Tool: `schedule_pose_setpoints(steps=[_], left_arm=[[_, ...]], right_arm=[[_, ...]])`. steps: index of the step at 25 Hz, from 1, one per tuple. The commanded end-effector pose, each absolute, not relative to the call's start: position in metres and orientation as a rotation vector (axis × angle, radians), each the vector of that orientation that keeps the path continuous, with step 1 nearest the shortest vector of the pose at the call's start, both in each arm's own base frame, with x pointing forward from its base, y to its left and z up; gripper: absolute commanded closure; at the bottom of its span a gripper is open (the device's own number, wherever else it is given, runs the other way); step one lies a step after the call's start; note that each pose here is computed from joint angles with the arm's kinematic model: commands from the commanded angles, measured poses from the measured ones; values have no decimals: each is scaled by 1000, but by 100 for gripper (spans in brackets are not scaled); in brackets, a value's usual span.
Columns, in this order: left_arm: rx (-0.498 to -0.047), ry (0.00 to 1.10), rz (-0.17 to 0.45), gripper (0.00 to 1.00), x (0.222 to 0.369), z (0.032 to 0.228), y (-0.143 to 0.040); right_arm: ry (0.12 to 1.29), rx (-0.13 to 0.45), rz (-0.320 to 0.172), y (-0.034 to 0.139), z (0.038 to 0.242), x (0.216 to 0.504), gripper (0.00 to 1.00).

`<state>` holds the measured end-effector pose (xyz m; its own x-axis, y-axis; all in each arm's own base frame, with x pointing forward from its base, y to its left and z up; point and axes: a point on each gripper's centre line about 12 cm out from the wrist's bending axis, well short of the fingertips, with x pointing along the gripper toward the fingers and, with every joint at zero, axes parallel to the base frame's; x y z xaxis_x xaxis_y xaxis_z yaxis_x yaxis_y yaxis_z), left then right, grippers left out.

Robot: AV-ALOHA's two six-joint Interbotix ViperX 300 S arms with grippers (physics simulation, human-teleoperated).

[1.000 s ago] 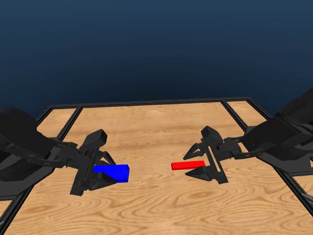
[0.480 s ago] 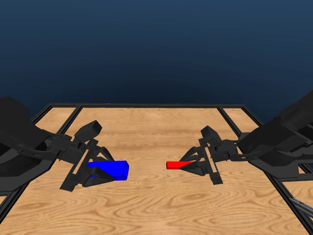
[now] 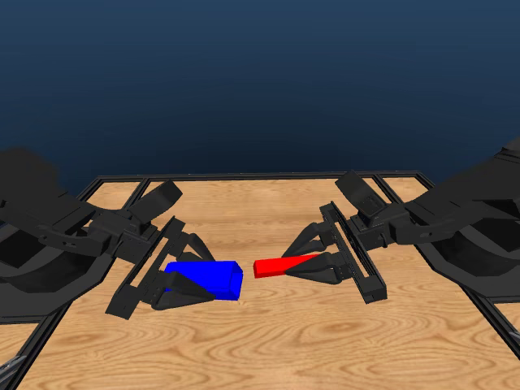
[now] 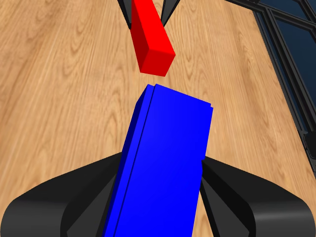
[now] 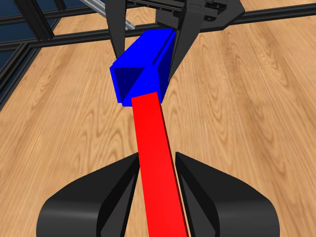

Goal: Insert peg into socket

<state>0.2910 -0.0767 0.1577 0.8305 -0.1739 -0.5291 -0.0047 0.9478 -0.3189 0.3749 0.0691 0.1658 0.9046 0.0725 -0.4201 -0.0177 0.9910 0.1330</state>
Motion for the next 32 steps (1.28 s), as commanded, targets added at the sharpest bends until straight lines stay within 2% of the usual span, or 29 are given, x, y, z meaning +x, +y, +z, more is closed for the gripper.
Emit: schedule_pose_setpoints(steps=[1, 2, 3, 4, 5, 6, 7, 8, 9, 10, 11, 12, 13, 14, 15, 16, 17, 19, 20, 21, 22, 23, 26, 27, 28, 29, 30, 32], left_arm=[[-307, 508, -118, 100, 305, 185, -80], [-316, 493, -96, 100, 305, 181, -74], [-303, 519, -122, 100, 305, 185, -81], [-296, 529, -112, 100, 306, 179, -78], [-290, 533, -114, 100, 307, 179, -79], [-296, 534, -98, 100, 306, 174, -75], [-302, 539, -113, 100, 309, 178, -80], [-290, 535, -108, 100, 308, 177, -77], [-281, 567, -106, 100, 305, 168, -77], [-286, 513, -117, 100, 312, 183, -79], [-290, 527, -112, 100, 312, 181, -78], [-279, 555, -112, 100, 310, 173, -79], [-271, 554, -129, 100, 310, 176, -83], [-281, 570, -110, 100, 311, 170, -79], [-291, 520, -117, 100, 321, 185, -81], [-283, 551, -125, 100, 315, 174, -85], [-291, 520, -131, 100, 319, 184, -86], [-288, 554, -129, 100, 313, 173, -87], [-294, 540, -136, 100, 316, 180, -89], [-294, 536, -135, 100, 314, 177, -90], [-294, 545, -139, 100, 313, 181, -89], [-312, 509, -136, 100, 316, 186, -90], [-297, 559, -140, 100, 310, 172, -92], [-308, 528, -143, 100, 313, 181, -92], [-309, 531, -143, 100, 313, 180, -92], [-297, 546, -148, 100, 310, 173, -95], [-323, 519, -128, 100, 315, 181, -89], [-323, 560, -116, 100, 315, 173, -87]], right_arm=[[426, 102, 97, 75, 197, 389, 100], [428, 108, 104, 78, 197, 391, 100], [457, 100, 113, 79, 192, 391, 100], [448, 95, 125, 82, 199, 394, 100], [461, 91, 129, 84, 194, 394, 100], [440, 91, 139, 85, 205, 397, 100], [441, 90, 143, 86, 208, 399, 100], [434, 98, 147, 87, 211, 400, 100], [474, 79, 167, 93, 205, 400, 100], [486, 88, 154, 89, 199, 401, 100], [461, 97, 151, 87, 209, 405, 100], [485, 95, 147, 86, 202, 405, 100], [491, 95, 145, 84, 202, 408, 100], [497, 90, 143, 82, 204, 410, 100], [524, 83, 138, 79, 197, 413, 100], [513, 79, 135, 76, 203, 414, 100], [536, 82, 133, 76, 198, 415, 100], [558, 79, 129, 74, 193, 418, 100], [572, 74, 126, 71, 193, 417, 100], [562, 75, 114, 65, 197, 419, 100], [582, 74, 121, 68, 198, 420, 100], [604, 74, 117, 67, 192, 419, 100], [651, 87, 90, 58, 182, 418, 100], [665, 84, 85, 55, 186, 416, 100], [680, 93, 77, 54, 186, 415, 100], [695, 91, 75, 54, 181, 415, 100], [696, 91, 75, 55, 182, 418, 100], [718, 86, 77, 61, 186, 424, 100]])
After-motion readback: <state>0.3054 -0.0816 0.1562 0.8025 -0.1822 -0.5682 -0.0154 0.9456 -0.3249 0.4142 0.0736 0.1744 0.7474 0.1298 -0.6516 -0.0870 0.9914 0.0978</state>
